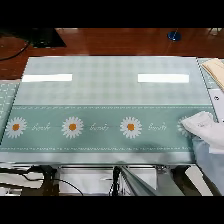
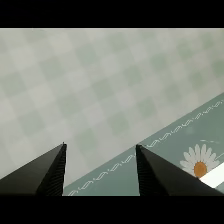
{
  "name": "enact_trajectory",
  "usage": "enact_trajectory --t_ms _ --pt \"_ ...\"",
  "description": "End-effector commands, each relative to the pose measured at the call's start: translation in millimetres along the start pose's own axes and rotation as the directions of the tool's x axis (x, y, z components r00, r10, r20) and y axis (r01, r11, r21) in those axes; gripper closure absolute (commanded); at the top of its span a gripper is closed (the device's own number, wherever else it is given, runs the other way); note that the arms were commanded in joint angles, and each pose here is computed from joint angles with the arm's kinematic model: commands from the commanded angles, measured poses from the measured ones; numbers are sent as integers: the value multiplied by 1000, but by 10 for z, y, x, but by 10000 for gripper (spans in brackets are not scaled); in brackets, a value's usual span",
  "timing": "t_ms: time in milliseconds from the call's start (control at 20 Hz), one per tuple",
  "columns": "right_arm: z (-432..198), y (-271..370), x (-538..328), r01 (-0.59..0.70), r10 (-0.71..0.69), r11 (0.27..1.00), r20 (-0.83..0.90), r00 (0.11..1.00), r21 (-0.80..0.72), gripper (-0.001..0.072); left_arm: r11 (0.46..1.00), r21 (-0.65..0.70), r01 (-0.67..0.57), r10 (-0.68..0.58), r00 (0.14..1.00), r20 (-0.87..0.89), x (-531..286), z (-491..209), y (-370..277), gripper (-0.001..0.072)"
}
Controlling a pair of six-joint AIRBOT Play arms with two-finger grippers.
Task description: Fold the shirts.
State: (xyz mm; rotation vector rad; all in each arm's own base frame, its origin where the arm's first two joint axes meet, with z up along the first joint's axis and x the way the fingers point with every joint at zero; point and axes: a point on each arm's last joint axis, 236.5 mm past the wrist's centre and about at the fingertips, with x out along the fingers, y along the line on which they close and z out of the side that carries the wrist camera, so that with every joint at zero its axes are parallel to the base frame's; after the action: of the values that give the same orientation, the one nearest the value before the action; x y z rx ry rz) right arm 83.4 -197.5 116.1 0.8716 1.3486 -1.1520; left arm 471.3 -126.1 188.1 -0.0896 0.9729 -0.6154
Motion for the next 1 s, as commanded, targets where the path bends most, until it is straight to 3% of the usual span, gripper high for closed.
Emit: enact_trajectory --t_ms 0,200,400,850,900,950 --pt "-21 -624 3 161 -161 985 -1 987 63 696 1000 -2 5 -5 1000 -21 136 -28 78 177" --pt "-208 -854 242 193 -184 978 -113 977 82 696 1000 3 7 -7 1000 -30 187 -44 108 177" --pt "-573 -973 706 272 -261 962 -282 923 -1 694 1000 6 8 -8 999 -31 190 -46 109 177" --pt "-1016 -1226 1131 393 -410 910 -419 810 -131 693 1000 6 8 -8 999 -31 191 -45 108 177" --pt "-1093 -1224 1182 391 -414 908 -440 796 -147 684 1000 6 8 -8 999 -31 191 -45 108 177" --pt "-1147 -1224 1234 388 -419 907 -452 787 -164 616 1000 6 8 -8 999 -31 191 -45 108 177"
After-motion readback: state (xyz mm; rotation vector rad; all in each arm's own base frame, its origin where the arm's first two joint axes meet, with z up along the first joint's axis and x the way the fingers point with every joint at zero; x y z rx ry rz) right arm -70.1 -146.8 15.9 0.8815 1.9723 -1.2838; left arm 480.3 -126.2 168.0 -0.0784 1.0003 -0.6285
